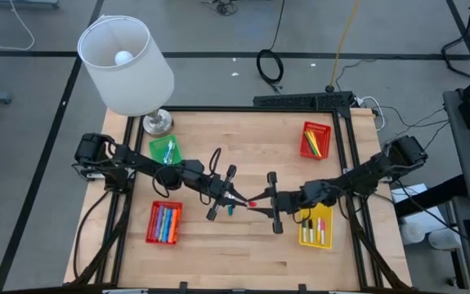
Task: Pick & Place Markers
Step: Put the red highlighter pen into the yellow basket, then put the green highlighter pen into the yellow basket
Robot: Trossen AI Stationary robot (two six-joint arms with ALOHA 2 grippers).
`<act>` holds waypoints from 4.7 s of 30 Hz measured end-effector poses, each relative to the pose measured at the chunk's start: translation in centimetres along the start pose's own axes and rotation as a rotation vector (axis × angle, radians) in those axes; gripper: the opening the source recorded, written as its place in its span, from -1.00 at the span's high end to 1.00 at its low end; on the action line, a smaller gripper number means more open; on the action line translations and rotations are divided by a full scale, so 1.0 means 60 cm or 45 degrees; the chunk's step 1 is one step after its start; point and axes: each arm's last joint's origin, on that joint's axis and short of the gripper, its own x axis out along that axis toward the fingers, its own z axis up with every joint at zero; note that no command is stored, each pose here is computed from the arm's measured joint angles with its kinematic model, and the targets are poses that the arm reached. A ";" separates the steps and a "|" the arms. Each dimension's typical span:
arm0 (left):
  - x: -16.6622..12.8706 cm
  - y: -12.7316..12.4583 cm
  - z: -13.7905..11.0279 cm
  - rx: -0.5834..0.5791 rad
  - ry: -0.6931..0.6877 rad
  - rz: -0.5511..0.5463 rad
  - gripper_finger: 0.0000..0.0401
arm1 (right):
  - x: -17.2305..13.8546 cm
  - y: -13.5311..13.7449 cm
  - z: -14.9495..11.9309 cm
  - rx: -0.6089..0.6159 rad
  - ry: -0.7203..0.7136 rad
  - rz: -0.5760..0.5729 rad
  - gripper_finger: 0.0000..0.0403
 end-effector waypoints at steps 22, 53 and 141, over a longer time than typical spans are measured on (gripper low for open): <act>-0.005 0.006 0.005 -0.172 0.044 0.174 -0.16 | -0.007 0.003 -0.005 -0.064 0.136 -0.033 0.86; -0.144 -0.003 0.120 -0.388 0.428 0.750 -0.37 | -0.224 0.064 0.060 1.072 1.049 0.145 0.86; 0.016 -0.056 -0.070 -1.086 1.158 1.089 -0.39 | -0.199 0.018 0.054 0.114 0.041 -0.201 0.63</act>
